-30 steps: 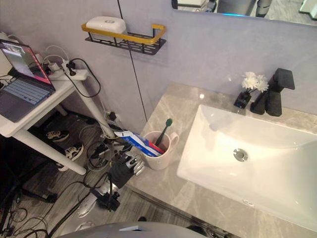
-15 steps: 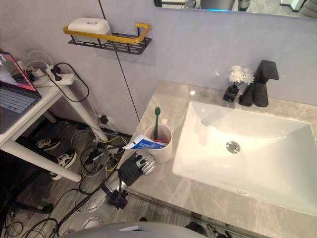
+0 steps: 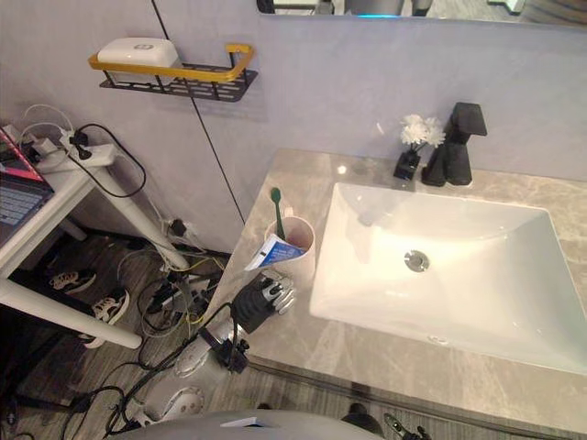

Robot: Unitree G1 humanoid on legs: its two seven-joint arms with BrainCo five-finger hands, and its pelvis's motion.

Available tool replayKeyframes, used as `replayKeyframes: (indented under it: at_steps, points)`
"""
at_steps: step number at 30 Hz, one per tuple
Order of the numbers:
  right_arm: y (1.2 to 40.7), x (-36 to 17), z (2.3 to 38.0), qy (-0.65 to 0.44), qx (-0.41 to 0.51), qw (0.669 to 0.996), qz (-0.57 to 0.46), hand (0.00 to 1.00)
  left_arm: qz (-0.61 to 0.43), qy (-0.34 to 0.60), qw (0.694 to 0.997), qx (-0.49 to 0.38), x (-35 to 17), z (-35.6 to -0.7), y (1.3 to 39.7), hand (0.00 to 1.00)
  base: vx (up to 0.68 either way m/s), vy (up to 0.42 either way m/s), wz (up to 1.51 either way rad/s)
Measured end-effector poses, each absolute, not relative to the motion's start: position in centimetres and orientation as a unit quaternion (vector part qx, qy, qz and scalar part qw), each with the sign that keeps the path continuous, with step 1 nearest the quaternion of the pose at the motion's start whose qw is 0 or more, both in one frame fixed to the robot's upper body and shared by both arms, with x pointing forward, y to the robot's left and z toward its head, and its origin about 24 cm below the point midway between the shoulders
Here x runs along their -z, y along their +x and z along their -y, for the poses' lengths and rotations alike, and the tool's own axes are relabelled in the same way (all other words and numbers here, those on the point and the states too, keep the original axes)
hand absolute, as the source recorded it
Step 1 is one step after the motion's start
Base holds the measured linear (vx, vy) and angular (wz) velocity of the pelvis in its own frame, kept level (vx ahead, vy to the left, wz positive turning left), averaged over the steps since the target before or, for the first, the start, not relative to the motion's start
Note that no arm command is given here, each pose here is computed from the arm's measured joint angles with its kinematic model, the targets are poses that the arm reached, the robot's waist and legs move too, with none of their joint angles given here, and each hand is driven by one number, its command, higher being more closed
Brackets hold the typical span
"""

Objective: Organize washtable

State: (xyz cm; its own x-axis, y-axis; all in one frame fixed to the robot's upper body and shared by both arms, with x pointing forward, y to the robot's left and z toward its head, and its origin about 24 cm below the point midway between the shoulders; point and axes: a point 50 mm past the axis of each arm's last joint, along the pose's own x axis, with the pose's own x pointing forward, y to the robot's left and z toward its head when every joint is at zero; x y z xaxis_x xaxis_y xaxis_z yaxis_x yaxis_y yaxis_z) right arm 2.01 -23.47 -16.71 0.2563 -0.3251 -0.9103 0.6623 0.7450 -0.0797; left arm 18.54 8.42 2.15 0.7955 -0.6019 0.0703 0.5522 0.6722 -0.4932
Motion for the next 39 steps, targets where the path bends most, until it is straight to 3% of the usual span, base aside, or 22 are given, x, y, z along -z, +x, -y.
replayKeyframes:
  at_steps: [14, 39]
  points:
    - [1.8, 16.7, 23.6, 0.171, 0.331, 0.769, -0.519, 0.00, -0.045, -0.256, 0.917, 0.302, -2.1, -9.2, 18.7, 1.00, 0.00, -0.001, -0.02]
    - [0.2, 16.9, 23.8, 0.187, 0.362, 0.743, -0.530, 0.00, -0.120, -0.282, 0.861, 0.406, -0.8, -5.0, 15.1, 1.00, -0.02, -0.004, 0.08]
